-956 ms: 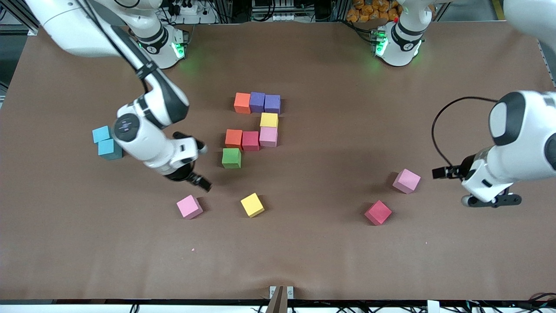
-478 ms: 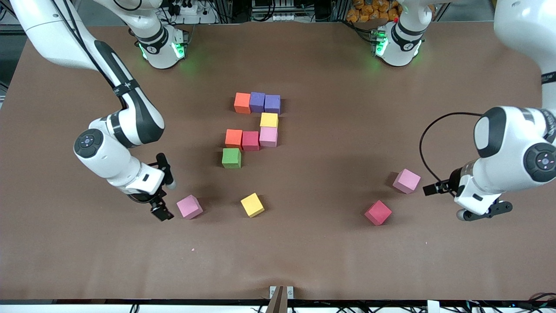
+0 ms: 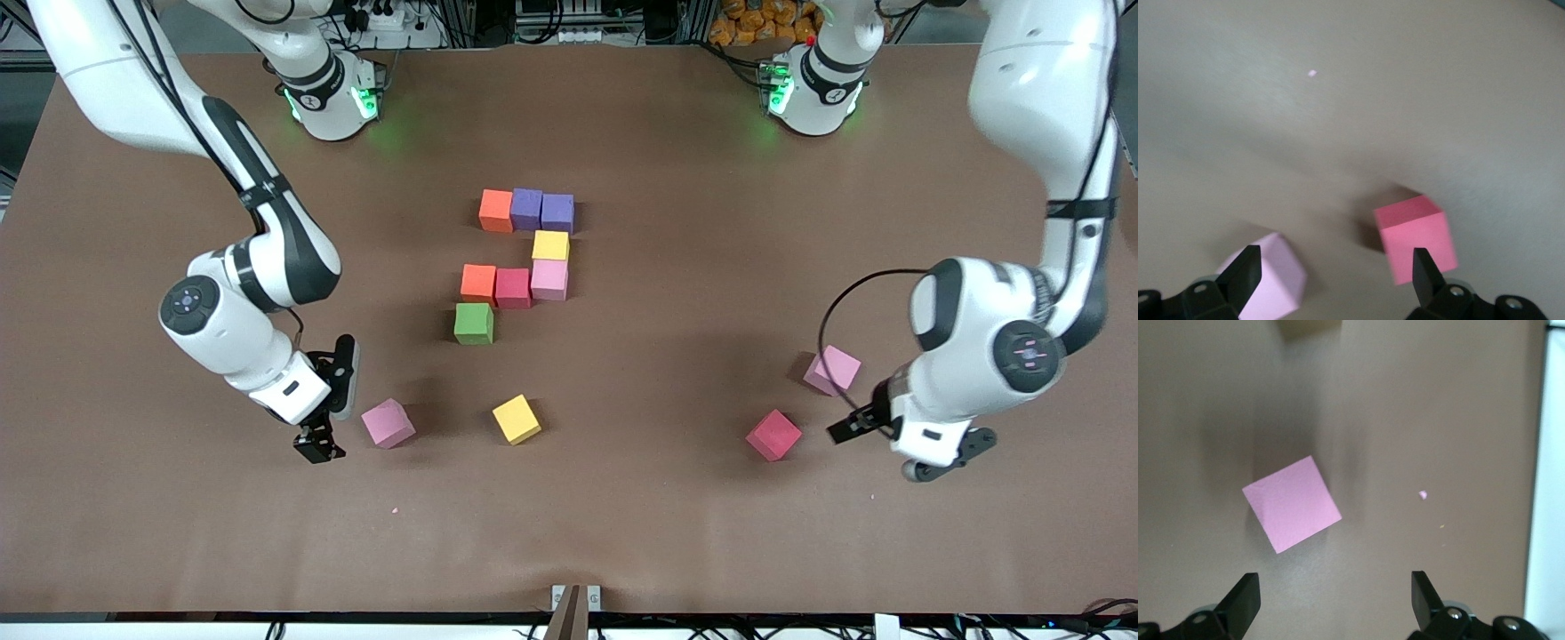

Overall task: Form number 2 with 11 blocks
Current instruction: 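Move the right gripper to the pink block while the left gripper reaches red, then grasp the pink block with the right gripper while the left gripper grasps red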

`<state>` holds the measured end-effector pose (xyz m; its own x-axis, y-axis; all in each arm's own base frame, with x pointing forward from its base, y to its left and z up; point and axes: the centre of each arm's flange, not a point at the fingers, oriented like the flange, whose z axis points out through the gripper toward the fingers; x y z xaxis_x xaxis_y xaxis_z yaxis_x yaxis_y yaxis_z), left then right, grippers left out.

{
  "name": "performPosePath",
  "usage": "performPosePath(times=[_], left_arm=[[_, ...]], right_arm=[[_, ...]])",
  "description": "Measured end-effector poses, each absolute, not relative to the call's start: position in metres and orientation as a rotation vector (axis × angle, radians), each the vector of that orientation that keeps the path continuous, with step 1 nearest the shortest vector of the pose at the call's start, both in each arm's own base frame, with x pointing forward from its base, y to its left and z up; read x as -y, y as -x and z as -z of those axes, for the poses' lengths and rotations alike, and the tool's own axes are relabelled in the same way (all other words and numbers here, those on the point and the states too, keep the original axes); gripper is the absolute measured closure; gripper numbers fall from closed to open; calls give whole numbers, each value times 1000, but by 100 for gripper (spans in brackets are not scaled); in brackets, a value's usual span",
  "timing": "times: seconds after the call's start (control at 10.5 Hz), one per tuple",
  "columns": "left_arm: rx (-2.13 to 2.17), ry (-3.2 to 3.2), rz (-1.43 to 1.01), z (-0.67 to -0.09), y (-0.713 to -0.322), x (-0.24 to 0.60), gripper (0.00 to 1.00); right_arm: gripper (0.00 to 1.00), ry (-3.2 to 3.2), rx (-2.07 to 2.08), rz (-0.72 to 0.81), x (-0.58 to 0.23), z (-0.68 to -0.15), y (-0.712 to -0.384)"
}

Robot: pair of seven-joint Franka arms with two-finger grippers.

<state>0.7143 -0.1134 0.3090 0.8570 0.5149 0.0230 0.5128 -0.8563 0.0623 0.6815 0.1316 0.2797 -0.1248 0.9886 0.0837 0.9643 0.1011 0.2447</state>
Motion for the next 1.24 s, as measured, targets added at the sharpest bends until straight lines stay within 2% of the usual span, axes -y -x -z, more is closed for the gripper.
performPosePath(times=[0.19, 0.48, 1.24], left_arm=[[-1018, -2892, -79, -289, -720, 130, 0], [-1233, -2781, -98, -268, -726, 135, 0], [-1221, -2807, -56, -216, -717, 169, 0]], right_arm=[[0, -1840, -2347, -297, -143, -257, -684], [0, -1663, -2429, -272, -176, -254, -683], [0, -1564, -2500, -259, -180, -238, -681]])
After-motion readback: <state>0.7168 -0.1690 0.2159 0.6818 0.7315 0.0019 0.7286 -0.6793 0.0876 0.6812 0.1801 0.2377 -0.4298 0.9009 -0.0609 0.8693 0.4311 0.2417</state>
